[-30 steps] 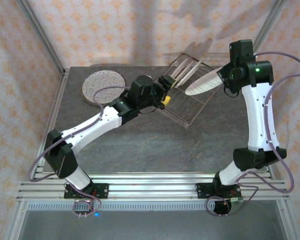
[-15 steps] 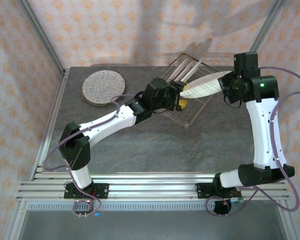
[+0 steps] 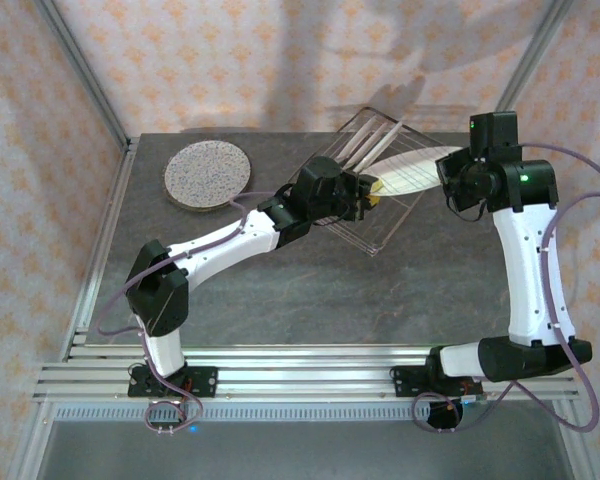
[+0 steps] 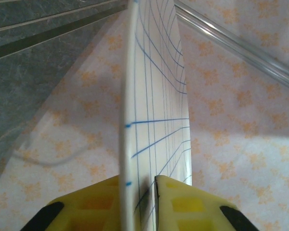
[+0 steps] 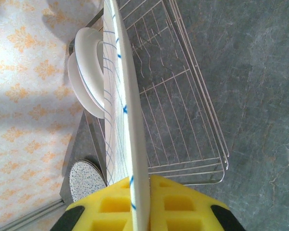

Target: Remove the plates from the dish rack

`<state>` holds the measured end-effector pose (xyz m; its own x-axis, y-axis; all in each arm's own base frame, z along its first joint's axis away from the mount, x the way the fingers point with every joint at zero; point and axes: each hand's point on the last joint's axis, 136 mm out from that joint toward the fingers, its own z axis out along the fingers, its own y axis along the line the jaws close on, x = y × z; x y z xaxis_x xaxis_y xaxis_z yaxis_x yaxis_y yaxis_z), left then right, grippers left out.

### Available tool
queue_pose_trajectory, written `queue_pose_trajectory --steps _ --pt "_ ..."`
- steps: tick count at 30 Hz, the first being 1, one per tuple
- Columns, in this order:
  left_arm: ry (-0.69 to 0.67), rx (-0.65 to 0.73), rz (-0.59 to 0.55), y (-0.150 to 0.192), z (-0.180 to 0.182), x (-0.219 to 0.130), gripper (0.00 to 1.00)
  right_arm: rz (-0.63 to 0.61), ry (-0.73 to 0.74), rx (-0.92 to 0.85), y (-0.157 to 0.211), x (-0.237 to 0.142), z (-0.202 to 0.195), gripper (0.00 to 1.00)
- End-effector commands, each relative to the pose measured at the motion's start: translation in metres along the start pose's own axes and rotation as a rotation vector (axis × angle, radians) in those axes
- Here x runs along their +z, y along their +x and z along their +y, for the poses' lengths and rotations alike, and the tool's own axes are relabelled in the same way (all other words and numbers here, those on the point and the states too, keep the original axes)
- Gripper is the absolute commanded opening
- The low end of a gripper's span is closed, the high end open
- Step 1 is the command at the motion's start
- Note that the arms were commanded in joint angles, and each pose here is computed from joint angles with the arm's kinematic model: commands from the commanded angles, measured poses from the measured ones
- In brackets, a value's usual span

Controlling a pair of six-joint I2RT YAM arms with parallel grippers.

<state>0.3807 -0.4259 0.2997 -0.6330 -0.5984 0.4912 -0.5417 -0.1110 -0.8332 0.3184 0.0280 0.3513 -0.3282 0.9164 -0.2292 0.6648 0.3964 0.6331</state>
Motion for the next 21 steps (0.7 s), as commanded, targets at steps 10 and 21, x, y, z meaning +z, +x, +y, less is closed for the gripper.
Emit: queue_pose_trajectory --steps 10,21 --pt "0.086 0.005 0.062 0.02 -0.026 -0.016 0.0 -0.023 -0.097 -0.03 -0.003 -0.018 0.01 0.04" --pt "0.166 0.084 0.147 0.039 -0.053 -0.03 0.0 -0.059 -0.159 -0.221 -0.007 -0.038 0.024 0.63"
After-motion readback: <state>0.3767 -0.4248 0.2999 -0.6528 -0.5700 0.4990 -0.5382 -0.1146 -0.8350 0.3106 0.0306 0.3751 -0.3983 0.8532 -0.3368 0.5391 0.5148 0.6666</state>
